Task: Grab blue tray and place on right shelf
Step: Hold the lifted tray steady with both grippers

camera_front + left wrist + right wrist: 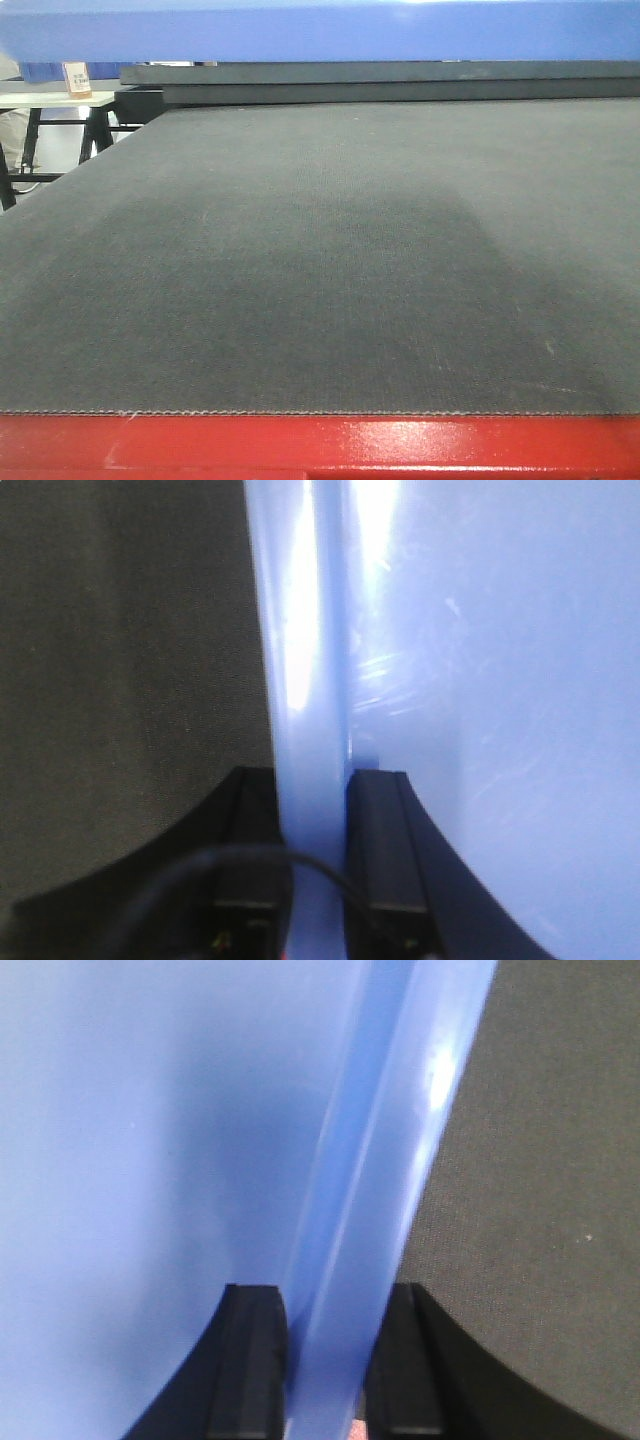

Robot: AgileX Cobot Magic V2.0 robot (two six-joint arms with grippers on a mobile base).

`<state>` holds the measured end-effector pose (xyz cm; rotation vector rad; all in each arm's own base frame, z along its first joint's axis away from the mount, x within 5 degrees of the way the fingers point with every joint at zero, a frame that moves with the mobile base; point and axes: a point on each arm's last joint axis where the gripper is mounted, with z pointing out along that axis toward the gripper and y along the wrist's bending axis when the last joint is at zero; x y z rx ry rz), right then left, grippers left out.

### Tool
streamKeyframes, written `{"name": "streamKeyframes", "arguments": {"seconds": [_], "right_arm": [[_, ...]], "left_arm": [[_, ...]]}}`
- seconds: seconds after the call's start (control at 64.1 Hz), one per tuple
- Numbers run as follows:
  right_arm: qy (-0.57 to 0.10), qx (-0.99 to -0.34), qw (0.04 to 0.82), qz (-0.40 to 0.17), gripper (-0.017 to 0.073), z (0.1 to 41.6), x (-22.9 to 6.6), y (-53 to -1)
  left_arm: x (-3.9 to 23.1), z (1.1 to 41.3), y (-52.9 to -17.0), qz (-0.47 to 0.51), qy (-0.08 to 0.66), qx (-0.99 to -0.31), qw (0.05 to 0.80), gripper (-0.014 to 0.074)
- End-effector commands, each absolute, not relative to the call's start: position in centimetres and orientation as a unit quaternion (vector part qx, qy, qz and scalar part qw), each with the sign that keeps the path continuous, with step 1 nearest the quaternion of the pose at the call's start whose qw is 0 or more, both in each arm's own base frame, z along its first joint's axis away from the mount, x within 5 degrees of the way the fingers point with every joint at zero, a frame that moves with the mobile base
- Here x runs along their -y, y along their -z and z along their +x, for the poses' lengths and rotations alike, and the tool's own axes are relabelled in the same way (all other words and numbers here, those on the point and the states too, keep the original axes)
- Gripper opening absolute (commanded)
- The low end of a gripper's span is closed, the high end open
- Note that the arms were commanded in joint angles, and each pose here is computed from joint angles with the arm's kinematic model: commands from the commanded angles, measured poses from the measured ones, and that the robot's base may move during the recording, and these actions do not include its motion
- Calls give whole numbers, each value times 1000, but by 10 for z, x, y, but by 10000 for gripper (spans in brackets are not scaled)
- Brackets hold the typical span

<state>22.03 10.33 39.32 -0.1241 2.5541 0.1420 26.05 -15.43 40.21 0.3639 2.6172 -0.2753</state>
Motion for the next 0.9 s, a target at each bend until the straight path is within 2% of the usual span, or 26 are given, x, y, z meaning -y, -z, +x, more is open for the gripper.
{"name": "streamKeyframes", "arguments": {"seconds": [0.0,0.889], "right_arm": [[-61,-934,345,-69,56,217,-102,-413],[-61,-934,345,-69,56,218,-102,-412]], "left_arm": [[150,242,-416,154,99,-956,228,-48],[150,242,-416,154,100,-956,228,-48]]}}
